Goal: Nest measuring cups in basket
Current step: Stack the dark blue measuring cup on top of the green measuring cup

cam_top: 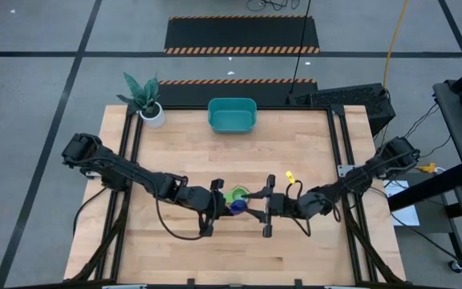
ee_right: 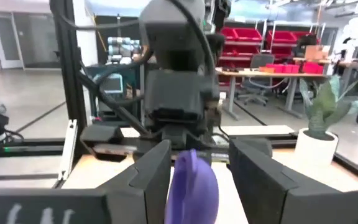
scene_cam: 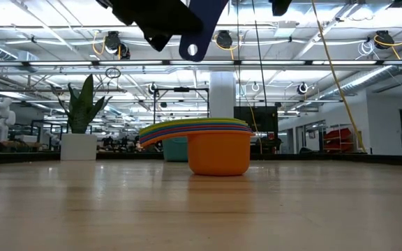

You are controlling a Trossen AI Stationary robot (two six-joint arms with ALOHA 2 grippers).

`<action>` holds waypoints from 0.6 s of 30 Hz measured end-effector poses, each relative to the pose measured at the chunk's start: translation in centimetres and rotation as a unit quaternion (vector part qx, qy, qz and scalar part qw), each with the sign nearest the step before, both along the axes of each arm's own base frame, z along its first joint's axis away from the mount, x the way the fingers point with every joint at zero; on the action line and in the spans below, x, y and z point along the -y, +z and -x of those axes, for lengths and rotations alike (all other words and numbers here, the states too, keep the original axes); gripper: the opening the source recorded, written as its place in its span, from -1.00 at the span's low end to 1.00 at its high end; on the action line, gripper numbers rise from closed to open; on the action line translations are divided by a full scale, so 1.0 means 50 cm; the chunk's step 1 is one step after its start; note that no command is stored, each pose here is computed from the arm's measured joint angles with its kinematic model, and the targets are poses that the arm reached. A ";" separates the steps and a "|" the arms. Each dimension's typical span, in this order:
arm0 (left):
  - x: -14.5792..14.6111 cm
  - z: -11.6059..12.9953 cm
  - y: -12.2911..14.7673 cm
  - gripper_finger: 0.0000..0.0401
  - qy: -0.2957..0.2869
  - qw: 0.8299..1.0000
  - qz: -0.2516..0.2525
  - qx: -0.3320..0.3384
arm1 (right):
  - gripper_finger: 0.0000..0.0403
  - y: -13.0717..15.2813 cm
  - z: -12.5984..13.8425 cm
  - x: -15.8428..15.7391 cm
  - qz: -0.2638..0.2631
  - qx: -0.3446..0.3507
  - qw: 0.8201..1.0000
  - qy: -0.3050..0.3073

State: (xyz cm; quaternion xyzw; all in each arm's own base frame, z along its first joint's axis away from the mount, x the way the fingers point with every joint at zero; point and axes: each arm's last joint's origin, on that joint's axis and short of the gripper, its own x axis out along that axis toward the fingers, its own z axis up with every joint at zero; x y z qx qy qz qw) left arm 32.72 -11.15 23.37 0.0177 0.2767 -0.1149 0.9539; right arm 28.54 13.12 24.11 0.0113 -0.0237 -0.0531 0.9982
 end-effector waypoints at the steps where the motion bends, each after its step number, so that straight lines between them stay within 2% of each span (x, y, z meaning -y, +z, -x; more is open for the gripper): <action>1: 0.000 0.000 0.001 -0.97 0.000 1.000 0.001 0.002 | -0.25 -0.001 -0.002 0.003 -0.002 -0.003 1.000 0.006; 6: 0.000 -0.001 0.002 -0.97 0.000 1.000 0.001 0.005 | -0.42 -0.001 -0.006 0.008 -0.011 -0.001 1.000 0.029; 13: 0.000 0.000 0.002 -0.96 -0.003 1.000 -0.006 0.005 | -0.93 -0.003 -0.006 0.008 -0.001 -0.006 1.000 0.024; 18: -0.002 -0.002 0.003 -0.91 0.020 0.999 -0.023 0.017 | -0.94 0.000 -0.005 0.007 -0.001 -0.001 1.000 0.023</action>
